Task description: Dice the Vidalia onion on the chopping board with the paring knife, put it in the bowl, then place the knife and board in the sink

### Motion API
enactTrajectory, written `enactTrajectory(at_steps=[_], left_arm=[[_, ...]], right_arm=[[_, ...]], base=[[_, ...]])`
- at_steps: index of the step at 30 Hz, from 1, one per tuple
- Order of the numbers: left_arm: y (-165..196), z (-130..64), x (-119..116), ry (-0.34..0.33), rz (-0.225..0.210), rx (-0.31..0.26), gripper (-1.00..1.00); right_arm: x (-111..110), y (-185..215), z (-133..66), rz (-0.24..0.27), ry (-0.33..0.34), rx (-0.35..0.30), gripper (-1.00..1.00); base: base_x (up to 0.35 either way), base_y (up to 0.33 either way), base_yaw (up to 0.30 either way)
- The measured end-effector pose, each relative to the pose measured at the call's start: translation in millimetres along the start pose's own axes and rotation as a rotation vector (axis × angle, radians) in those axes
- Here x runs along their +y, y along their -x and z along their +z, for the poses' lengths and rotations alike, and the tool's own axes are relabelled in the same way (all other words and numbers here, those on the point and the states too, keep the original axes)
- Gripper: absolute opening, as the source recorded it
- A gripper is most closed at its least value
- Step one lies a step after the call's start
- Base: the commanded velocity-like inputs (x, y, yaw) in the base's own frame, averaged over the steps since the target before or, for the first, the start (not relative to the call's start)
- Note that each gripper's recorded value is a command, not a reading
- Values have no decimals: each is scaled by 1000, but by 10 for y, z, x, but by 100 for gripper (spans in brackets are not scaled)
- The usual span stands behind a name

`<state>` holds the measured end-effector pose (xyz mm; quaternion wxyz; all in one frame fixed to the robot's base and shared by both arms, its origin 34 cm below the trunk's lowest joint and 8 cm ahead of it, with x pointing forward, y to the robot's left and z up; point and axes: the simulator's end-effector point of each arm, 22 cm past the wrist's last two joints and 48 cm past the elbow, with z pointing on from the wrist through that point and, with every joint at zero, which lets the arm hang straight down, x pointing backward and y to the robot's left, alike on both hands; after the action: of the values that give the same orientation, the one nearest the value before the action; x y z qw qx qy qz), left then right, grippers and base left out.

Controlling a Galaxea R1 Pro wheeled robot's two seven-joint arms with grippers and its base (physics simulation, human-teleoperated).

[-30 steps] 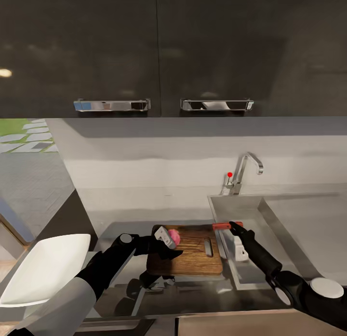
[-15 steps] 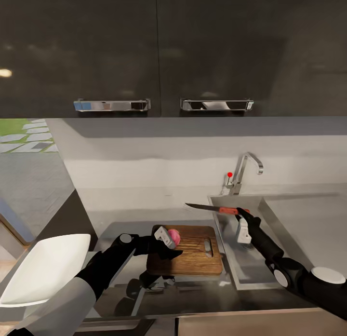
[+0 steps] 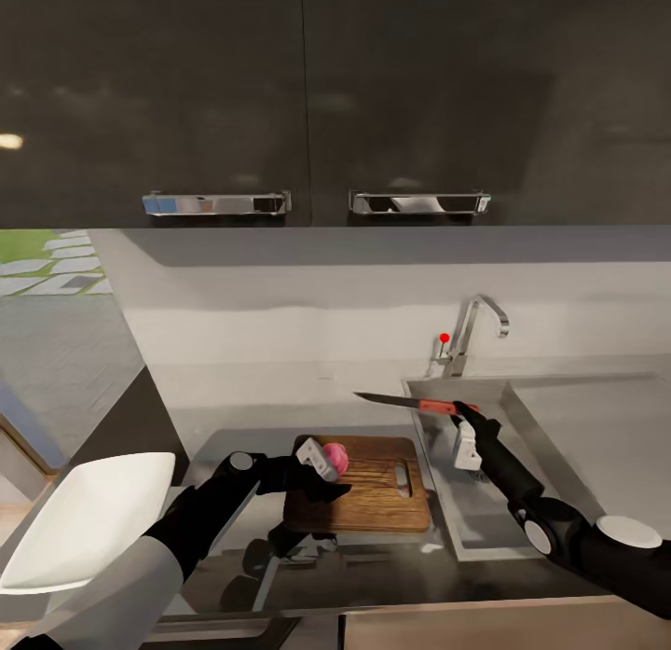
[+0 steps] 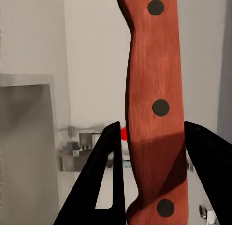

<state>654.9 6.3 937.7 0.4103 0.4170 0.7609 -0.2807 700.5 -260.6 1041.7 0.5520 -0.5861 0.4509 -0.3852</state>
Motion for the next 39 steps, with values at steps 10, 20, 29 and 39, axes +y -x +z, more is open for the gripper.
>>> enactTrajectory(at_steps=[10, 20, 29, 39], left_arm=[[-93, -84, 109, 17, 1, 16, 100], [-31, -228, 348, 65, -10, -30, 100], [-25, -269, 411, 78, -12, -40, 100], [-80, -329, 480, 90, -11, -30, 100]], right_arm=[[14, 303, 86, 38, -9, -36, -100], [29, 356, 92, 41, -8, -43, -100], [227, 479, 4, 24, 35, -75, -100], [285, 540, -19, 22, 47, -88, -100]], base=[[0, 0, 0], [0, 0, 0], [0, 0, 0], [0, 0, 0]])
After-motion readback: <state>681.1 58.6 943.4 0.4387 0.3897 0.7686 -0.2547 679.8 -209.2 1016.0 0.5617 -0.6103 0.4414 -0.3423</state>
